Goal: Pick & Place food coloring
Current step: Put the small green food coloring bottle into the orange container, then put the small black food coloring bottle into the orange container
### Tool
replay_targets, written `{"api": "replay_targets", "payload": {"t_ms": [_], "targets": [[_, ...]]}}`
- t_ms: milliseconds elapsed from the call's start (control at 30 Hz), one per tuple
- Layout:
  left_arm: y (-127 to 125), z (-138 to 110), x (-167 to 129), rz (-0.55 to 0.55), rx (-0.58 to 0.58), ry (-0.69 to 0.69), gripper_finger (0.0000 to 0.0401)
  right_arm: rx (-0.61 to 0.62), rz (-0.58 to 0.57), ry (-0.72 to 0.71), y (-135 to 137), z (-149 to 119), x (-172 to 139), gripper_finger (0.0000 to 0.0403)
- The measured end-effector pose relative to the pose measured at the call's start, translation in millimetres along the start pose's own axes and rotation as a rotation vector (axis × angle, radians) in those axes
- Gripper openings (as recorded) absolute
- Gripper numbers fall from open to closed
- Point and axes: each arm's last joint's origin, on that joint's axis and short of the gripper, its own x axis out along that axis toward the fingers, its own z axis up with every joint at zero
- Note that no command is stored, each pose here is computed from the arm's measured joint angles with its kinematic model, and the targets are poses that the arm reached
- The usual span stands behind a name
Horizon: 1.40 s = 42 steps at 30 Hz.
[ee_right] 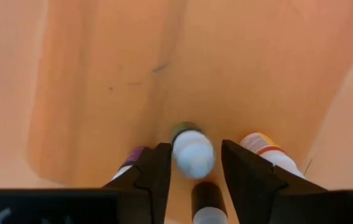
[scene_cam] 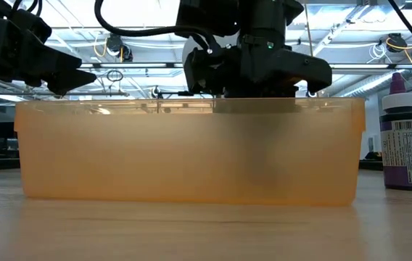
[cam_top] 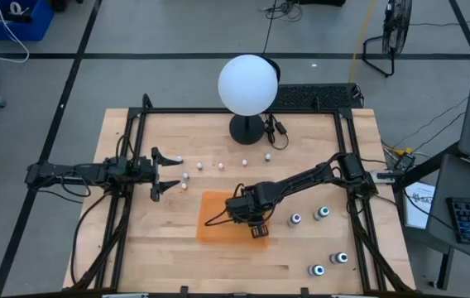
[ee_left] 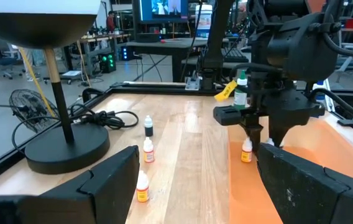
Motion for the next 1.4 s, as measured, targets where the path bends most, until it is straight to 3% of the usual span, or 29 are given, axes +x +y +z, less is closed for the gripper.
{"api": "replay_targets", "payload": {"t_ms": [200,500,633,767,933,1233,1400], "targets": [[0,0,0,0.000,0.000,0.000,0.0324,0.002,0.000,-0.023,1,0,-9,0.0139],[0,0,0,0.000,0.000,0.000,0.0324,0.021,-0.008,-0.122,4,-3,-54,0.0135],[0,0,0,0.000,0.000,0.000,0.0324,0.037,-0.156,-0.162,-4,-10,-81,0.0141],[0,0,0,0.000,0.000,0.000,0.0324,0.081,-0.282,-0.145,-26,-21,-102,0.0159],[0,0,0,0.000,0.000,0.000,0.0324,0.197,-0.329,-0.123,-60,-33,-117,0.0187],[0,0,0,0.000,0.000,-0.001,0.0324,0.376,-0.367,-0.071,-135,-58,-126,0.0220],[0,0,0,0.000,0.000,0.000,0.0324,0.472,-0.304,-0.079,-161,-70,-128,0.0221]]}}
